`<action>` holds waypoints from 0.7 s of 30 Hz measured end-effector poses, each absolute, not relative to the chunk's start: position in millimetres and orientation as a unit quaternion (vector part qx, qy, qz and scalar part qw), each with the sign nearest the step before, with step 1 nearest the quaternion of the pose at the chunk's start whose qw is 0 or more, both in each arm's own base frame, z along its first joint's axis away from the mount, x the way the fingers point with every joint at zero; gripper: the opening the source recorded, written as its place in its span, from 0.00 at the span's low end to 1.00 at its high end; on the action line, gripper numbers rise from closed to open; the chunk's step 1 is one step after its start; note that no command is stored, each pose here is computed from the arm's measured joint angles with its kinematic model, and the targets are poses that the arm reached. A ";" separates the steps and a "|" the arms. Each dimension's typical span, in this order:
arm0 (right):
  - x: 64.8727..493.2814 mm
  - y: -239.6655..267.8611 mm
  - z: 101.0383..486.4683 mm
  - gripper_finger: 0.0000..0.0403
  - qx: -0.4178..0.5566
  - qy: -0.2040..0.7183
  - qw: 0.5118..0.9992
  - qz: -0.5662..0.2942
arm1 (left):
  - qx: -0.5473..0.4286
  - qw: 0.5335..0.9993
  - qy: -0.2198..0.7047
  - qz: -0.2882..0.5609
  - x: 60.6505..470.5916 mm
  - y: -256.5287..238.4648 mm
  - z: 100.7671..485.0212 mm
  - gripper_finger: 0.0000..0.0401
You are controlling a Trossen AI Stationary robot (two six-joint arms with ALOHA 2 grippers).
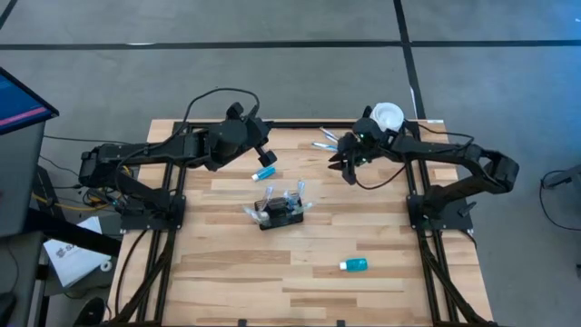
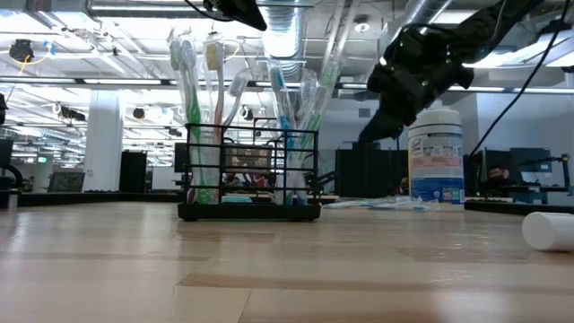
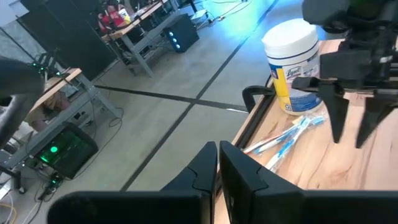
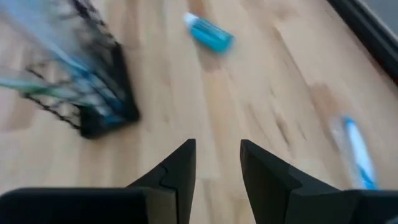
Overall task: Pick & Place toothbrushing station
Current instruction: Put the blue toothbrush into the wire organizer
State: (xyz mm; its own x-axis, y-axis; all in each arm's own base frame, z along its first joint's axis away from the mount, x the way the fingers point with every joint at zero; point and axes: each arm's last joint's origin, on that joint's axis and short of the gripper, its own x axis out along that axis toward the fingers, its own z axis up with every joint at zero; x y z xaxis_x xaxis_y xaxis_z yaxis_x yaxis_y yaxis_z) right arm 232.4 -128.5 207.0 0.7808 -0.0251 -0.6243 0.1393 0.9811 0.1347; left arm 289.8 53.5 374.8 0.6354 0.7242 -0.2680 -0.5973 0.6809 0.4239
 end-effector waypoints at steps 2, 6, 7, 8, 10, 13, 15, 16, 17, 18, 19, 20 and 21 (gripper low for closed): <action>231.0 -129.5 205.4 0.29 0.072 0.343 0.934 -0.065 | 0.149 0.892 0.212 0.370 289.8 53.5 374.8 0.03; 227.2 -130.9 201.5 0.29 0.046 0.378 0.918 -0.107 | 0.149 0.892 0.212 0.370 289.8 53.5 374.8 0.03; 226.1 -131.5 200.7 0.29 0.039 0.387 0.914 -0.116 | 0.149 0.892 0.212 0.370 289.8 53.5 374.8 0.03; 224.8 -131.7 199.5 0.29 0.032 0.397 0.909 -0.123 | 0.149 0.892 0.212 0.370 289.8 53.5 374.8 0.03; 222.4 -133.3 198.2 0.29 0.021 0.412 0.900 -0.142 | 0.149 0.892 0.212 0.370 289.8 53.5 374.8 0.03; 218.8 -138.0 197.4 0.29 0.015 0.423 0.890 -0.171 | 0.149 0.892 0.212 0.370 289.8 53.5 374.9 0.03; 216.6 -141.5 197.2 0.29 0.016 0.425 0.886 -0.184 | 0.149 0.892 0.212 0.370 289.8 53.5 374.9 0.03; 216.2 -143.3 195.6 0.29 0.015 0.429 0.883 -0.188 | 0.149 0.892 0.212 0.370 289.8 53.5 374.9 0.03; 216.4 -145.1 193.0 0.29 0.016 0.434 0.880 -0.190 | 0.149 0.892 0.211 0.370 289.8 53.5 375.0 0.03; 215.7 -146.8 190.0 0.29 0.020 0.444 0.875 -0.190 | 0.149 0.892 0.211 0.370 289.9 53.5 375.0 0.03; 215.8 -148.8 187.7 0.29 0.026 0.457 0.869 -0.188 | 0.149 0.892 0.211 0.370 289.9 53.5 375.0 0.03; 218.0 -152.4 186.8 0.29 0.030 0.467 0.863 -0.191 | 0.149 0.892 0.210 0.371 290.0 53.5 375.2 0.03; 220.9 -156.0 186.3 0.29 0.030 0.480 0.855 -0.195 | 0.149 0.893 0.209 0.371 290.0 53.5 375.4 0.03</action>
